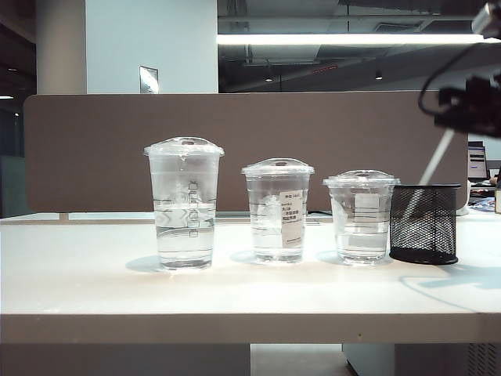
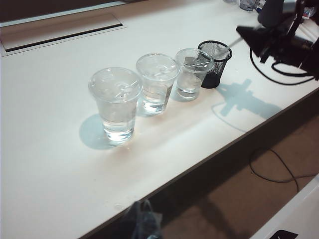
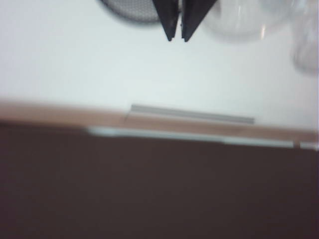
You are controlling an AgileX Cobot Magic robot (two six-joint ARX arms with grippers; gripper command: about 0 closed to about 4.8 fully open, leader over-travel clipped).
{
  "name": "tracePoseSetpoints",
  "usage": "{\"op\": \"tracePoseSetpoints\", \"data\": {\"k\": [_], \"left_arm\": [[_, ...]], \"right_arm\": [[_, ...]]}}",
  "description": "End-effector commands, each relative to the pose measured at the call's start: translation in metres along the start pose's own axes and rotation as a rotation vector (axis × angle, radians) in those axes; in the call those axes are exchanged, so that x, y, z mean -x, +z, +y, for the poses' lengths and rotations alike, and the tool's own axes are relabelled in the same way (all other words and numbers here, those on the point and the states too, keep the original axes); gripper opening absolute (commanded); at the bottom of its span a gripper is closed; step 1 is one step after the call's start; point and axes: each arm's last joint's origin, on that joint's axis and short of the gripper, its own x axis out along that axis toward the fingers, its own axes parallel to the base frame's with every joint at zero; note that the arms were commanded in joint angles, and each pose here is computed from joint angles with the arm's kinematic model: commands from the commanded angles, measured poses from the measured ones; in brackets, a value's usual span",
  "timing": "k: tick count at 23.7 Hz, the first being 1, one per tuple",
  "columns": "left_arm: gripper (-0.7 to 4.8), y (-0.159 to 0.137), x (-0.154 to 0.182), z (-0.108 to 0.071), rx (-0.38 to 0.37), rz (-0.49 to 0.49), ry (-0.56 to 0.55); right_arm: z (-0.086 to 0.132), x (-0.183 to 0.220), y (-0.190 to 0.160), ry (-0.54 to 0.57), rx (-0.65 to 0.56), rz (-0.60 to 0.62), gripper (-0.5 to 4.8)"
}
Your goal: Pick up the straw and insert it into the large coffee cup.
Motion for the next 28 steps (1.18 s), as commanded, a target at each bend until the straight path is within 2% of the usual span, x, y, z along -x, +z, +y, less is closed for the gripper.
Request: {"op": "tracePoseSetpoints", "data": {"k": [1,7,9,11,12,16,18,20,26,28], "left_arm": [[-0.03,0.001,0.001,0.0,0.004,-0.012,0.0],[-0.03,0.001,0.001,0.0,0.004,-0.012,0.0],[-0.03,0.001,0.001,0.0,0.004,-0.012,0.0],[-0.03,0.001,0.001,0.0,0.004,-0.012,0.0],[-0.03,0.001,0.001,0.0,0.004,-0.012,0.0],[-0.03,0.001,0.001,0.0,0.004,-0.012,0.0],[-0.03,0.001,0.001,0.0,0.004,-0.011,0.0],[-0.03,0.001,0.001,0.0,0.004,-0.012,0.0],[-0.03,0.001,0.001,0.0,0.004,-0.012,0.0],[-0.03,0.001,0.001,0.0,0.004,-0.012,0.0]], "right_arm": [[0.001,-0.008,0.024,0.058,0.02,-0.067,0.25],[0.004,-0.009,0.074,0.074,0.014,0.017,0.26],[0.009,-0.004,0.11,0.102,0.041,0.015,0.26],[0.022,0.001,0.149,0.183,0.042,0.015,0.25],[0.035,0.001,0.172,0.24,0.036,0.028,0.26],[0.072,-0.003,0.2,0.375,0.069,-0.009,0.25],[0.088,-0.008,0.204,0.4,0.075,-0.022,0.2],[0.12,-0.023,0.195,0.448,0.063,0.014,0.2],[0.161,-0.044,0.164,0.565,0.057,0.1,0.16],[0.17,-0.048,0.158,0.564,0.059,0.106,0.14]]}}
